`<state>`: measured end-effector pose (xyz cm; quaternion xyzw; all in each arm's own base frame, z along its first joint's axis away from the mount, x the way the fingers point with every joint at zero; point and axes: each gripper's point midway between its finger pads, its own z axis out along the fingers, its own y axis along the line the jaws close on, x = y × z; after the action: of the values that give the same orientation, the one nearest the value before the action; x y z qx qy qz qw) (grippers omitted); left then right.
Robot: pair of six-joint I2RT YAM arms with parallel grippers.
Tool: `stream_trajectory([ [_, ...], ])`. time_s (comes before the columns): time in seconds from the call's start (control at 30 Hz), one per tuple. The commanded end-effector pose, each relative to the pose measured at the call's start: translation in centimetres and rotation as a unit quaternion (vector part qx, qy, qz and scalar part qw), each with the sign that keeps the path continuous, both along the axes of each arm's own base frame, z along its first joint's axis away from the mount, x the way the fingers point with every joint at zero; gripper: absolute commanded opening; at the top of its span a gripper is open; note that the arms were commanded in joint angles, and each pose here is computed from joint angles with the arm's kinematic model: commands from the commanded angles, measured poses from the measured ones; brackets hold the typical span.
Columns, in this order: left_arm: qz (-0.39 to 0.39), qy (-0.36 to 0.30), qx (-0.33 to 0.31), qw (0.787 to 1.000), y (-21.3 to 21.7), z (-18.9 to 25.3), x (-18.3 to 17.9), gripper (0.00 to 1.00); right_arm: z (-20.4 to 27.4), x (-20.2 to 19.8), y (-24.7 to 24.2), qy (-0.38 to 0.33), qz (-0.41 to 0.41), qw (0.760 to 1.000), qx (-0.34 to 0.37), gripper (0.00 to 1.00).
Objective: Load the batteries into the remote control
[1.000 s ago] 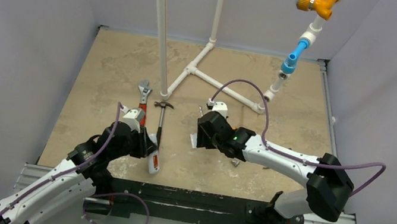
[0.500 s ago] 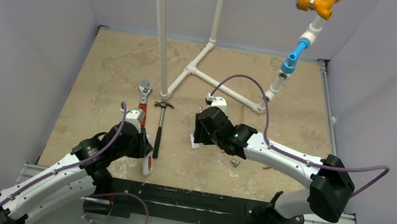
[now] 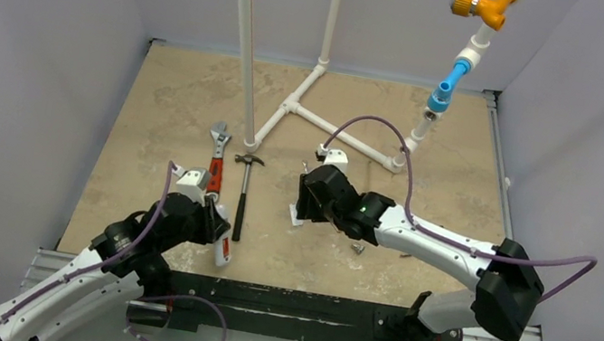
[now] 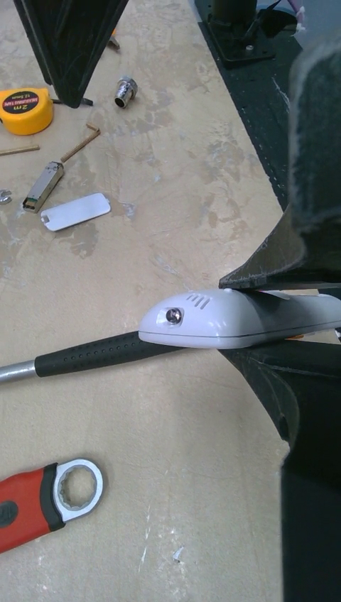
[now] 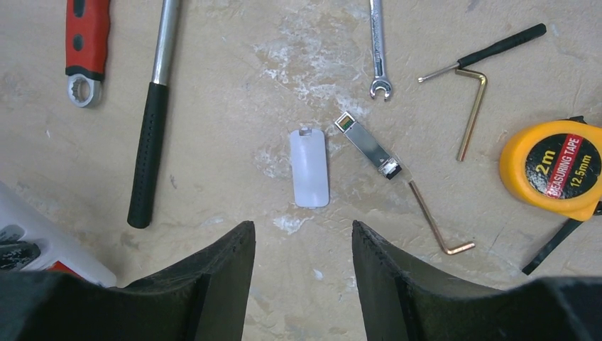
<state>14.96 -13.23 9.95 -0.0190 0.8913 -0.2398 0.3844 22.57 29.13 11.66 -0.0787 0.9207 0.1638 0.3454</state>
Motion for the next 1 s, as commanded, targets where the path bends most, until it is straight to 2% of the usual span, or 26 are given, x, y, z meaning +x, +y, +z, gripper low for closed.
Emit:
stream_trajectory([
  [0.0, -0.017, -0.016, -0.016, 1.000, -0.5, 0.8, -0.4, 0.00, 1.5, 0.0, 0.2, -0.021, -0.011, 0.999, 0.034, 0.51],
  [0.23, -0.038, -0.020, -0.057, 0.997, -1.4, 3.5, -1.4, 0.00, -0.2, -1.5, -0.8, -0.001, -0.012, 0.999, 0.037, 0.52],
  [0.47, -0.092, -0.073, -0.143, 0.983, -2.5, 7.1, -3.2, 0.00, -1.6, -1.8, 0.5, -0.003, 0.010, 0.999, 0.048, 0.51],
  [0.6, -0.101, -0.088, -0.171, 0.976, -2.5, 8.3, -3.9, 0.00, -1.8, -1.2, 1.2, -0.012, 0.013, 0.999, 0.048, 0.52],
  [0.97, -0.139, -0.117, -0.183, 0.966, -3.4, 10.3, -4.2, 0.00, -5.2, 0.8, 3.5, 0.001, 0.026, 0.999, -0.041, 0.51],
])
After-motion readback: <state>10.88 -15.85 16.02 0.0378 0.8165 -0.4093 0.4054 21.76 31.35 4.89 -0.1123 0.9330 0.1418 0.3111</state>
